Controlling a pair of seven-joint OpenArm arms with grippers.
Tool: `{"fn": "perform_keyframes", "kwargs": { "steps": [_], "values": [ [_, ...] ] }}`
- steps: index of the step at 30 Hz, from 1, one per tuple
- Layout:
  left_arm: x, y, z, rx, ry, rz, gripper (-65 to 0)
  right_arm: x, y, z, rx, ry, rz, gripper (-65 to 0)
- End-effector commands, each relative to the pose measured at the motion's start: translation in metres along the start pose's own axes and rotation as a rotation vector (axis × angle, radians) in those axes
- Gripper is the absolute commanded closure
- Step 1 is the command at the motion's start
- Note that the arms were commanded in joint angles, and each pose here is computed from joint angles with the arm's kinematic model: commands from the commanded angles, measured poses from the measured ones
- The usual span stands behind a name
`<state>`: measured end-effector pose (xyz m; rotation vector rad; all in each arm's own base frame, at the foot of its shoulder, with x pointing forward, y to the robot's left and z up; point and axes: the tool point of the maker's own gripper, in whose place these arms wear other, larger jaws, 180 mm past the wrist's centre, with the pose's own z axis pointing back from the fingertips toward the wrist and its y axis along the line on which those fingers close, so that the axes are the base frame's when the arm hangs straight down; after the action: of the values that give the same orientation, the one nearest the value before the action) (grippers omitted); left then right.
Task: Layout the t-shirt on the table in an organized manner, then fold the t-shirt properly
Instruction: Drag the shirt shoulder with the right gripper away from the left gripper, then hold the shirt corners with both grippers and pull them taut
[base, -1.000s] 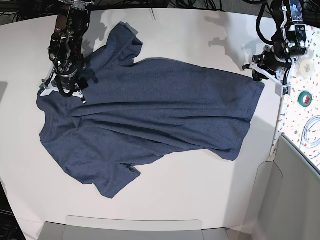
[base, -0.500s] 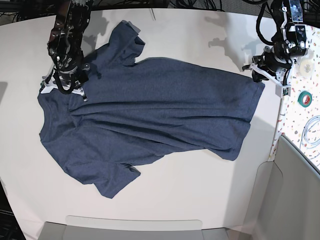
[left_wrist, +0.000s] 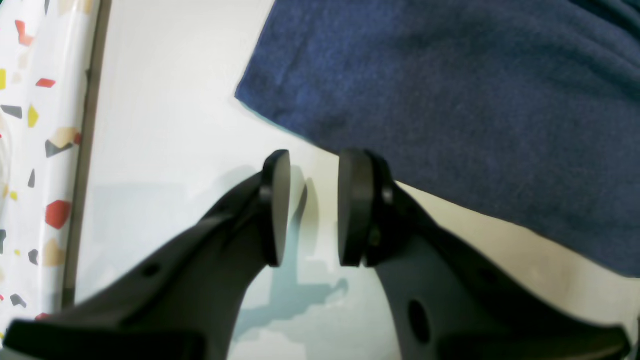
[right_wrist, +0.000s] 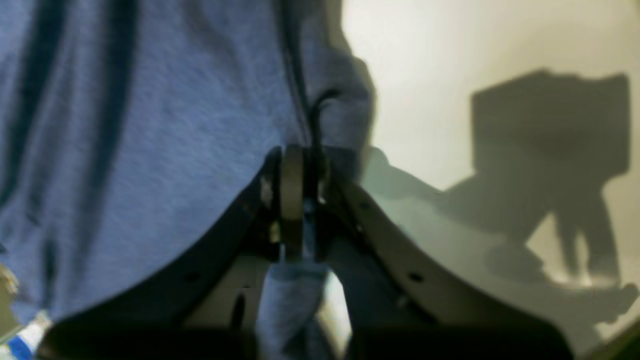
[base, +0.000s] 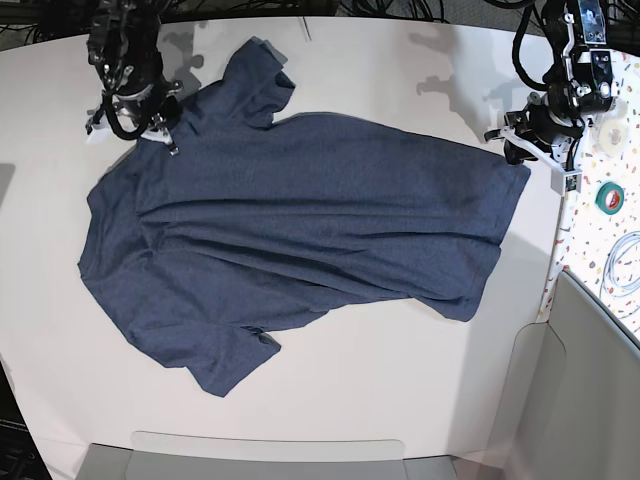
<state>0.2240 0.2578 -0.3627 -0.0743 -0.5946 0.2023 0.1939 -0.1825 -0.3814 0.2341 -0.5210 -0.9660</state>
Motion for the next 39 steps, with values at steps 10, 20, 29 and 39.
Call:
{"fn": "perform_keyframes", "kwargs": {
  "steps": [10, 20, 29, 39],
  "values": [
    [0.009, 0.000, 0.004, -0.001, -0.028, -0.015, -15.1, 0.043, -0.081, 0.027, -0.183, -0.099, 0.007, 0.0],
    [0.010, -0.001, 0.004, -0.003, -0.031, -0.014, -15.1, 0.070, -0.098, 0.037, -0.220, -0.176, -0.049, 0.0],
    [0.010, -0.001, 0.004, -0.003, -0.031, -0.014, -15.1, 0.082, -0.106, 0.042, -0.249, -0.196, -0.005, 0.0],
    [-0.001, -0.019, -0.002, -0.044, 0.006, -0.046, -15.1, 0.067, -0.104, 0.039, -0.241, -0.120, -0.024, -15.7]
  ]
}}
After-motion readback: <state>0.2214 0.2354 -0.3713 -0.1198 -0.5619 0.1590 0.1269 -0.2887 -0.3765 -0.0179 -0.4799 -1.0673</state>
